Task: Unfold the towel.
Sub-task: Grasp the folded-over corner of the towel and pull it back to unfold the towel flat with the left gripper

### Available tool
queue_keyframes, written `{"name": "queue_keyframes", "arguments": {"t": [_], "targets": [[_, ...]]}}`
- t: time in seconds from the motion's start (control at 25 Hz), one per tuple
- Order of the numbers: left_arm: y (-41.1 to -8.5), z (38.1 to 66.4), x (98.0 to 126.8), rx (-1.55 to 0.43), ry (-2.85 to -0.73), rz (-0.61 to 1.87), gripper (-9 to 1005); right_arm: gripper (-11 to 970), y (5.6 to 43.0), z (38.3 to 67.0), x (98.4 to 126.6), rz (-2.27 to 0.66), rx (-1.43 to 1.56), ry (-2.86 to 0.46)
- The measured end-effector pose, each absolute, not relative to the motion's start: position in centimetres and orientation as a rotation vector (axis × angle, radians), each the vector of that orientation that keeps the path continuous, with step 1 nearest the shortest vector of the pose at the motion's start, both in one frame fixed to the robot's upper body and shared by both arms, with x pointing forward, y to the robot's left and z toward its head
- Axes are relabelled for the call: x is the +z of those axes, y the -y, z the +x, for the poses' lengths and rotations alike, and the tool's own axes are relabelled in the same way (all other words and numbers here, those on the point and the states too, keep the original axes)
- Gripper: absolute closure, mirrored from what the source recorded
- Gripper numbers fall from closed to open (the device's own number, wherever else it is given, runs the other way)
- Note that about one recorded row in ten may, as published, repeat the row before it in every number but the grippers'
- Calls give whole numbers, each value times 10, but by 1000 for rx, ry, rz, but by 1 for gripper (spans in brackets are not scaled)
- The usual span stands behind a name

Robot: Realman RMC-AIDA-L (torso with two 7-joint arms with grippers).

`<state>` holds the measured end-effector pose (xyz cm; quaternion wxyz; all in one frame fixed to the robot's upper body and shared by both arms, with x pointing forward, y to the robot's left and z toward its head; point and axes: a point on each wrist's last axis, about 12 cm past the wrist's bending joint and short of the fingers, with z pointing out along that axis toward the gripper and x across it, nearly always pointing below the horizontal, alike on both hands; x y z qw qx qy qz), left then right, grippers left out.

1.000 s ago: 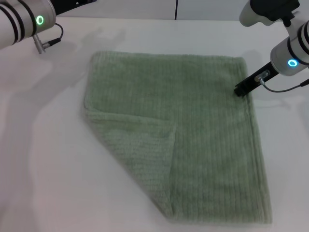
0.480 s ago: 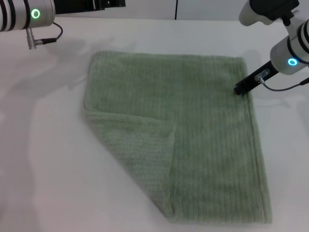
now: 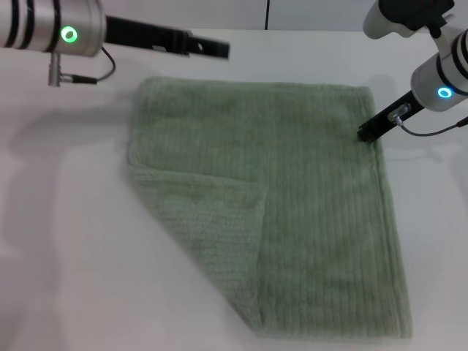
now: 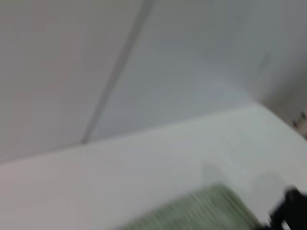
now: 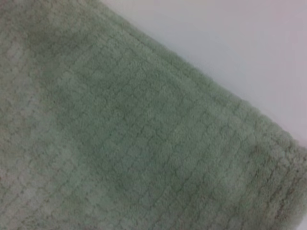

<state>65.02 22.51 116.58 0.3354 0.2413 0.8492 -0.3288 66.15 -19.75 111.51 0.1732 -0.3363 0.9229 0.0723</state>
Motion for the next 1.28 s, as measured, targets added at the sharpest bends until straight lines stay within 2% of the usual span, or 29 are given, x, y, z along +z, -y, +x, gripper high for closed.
{"name": "queue_keyframes", "arguments": {"t": [0.28, 0.8, 1.28], "targets": [[-210, 638, 1166, -889, -2214, 849, 186, 960, 198, 661, 1115, -957, 204, -2617], [-208, 616, 1166, -915, -2123, 1189, 186, 960, 198, 661, 1114, -974, 197, -2611], [-187, 605, 1158, -918, -2093, 1344, 186, 960, 192, 661, 1115, -1003, 198, -2599]]}}
